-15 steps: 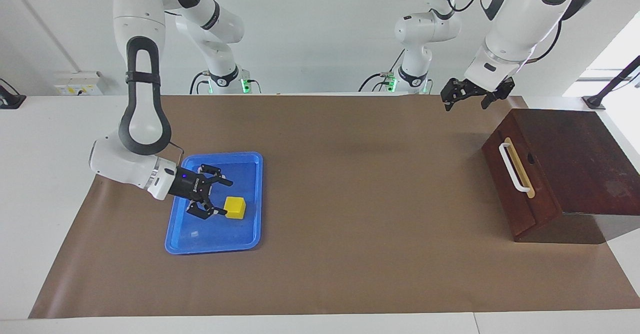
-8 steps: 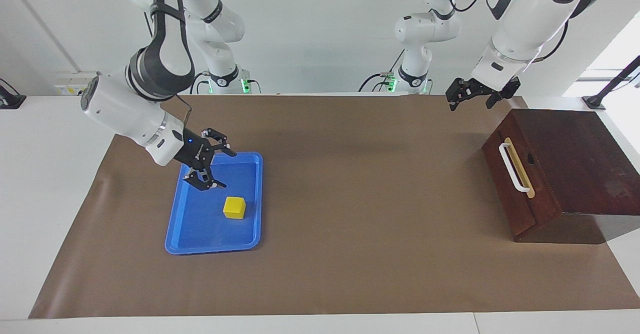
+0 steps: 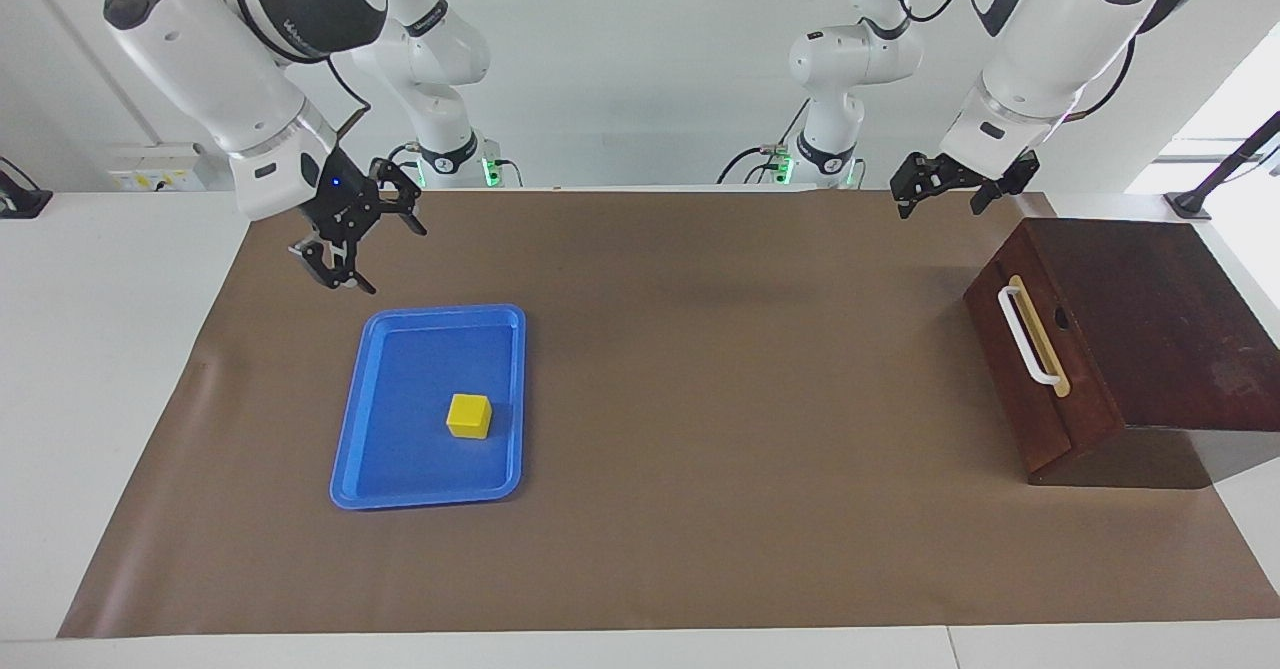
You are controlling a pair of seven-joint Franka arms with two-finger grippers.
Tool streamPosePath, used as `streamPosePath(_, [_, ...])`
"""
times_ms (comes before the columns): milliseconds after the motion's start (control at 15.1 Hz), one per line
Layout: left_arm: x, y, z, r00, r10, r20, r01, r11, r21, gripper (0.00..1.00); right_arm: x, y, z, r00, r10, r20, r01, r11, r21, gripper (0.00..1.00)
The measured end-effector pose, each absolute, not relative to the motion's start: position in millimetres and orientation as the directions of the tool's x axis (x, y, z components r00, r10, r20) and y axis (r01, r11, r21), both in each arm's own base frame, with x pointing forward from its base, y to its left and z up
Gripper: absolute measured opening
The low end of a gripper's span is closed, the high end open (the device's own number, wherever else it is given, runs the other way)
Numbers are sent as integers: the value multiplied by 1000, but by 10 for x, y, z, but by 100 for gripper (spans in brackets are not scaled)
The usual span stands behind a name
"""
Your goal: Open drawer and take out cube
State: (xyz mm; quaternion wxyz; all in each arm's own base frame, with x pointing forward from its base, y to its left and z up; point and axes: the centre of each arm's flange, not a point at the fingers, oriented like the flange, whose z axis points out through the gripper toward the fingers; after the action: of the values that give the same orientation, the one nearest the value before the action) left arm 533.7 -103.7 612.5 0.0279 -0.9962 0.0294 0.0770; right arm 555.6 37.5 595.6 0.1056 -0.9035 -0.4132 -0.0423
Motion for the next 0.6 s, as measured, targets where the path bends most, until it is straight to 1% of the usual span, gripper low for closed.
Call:
streamPosePath(132, [5338, -1033, 6125, 986, -54, -155, -62, -997, -51, 100, 5396, 287, 6100, 761, 646, 52, 646, -748, -155, 100])
streamPosePath(331, [5339, -1033, 6126, 987, -53, -154, -62, -997, -51, 100, 5235, 168, 6342, 900, 428, -82, 419, -902, -102, 100])
streamPosePath(464, [5343, -1036, 6128, 987, -54, -151, -62, -997, -48, 100, 5168, 195, 6392, 953, 268, -142, 261, -963, -63, 100])
streamPosePath(596, [5356, -1028, 6135, 988, -52, -142, -59, -997, -44, 100, 5122, 194, 6383, 973, 141, -185, 138, -990, -26, 100])
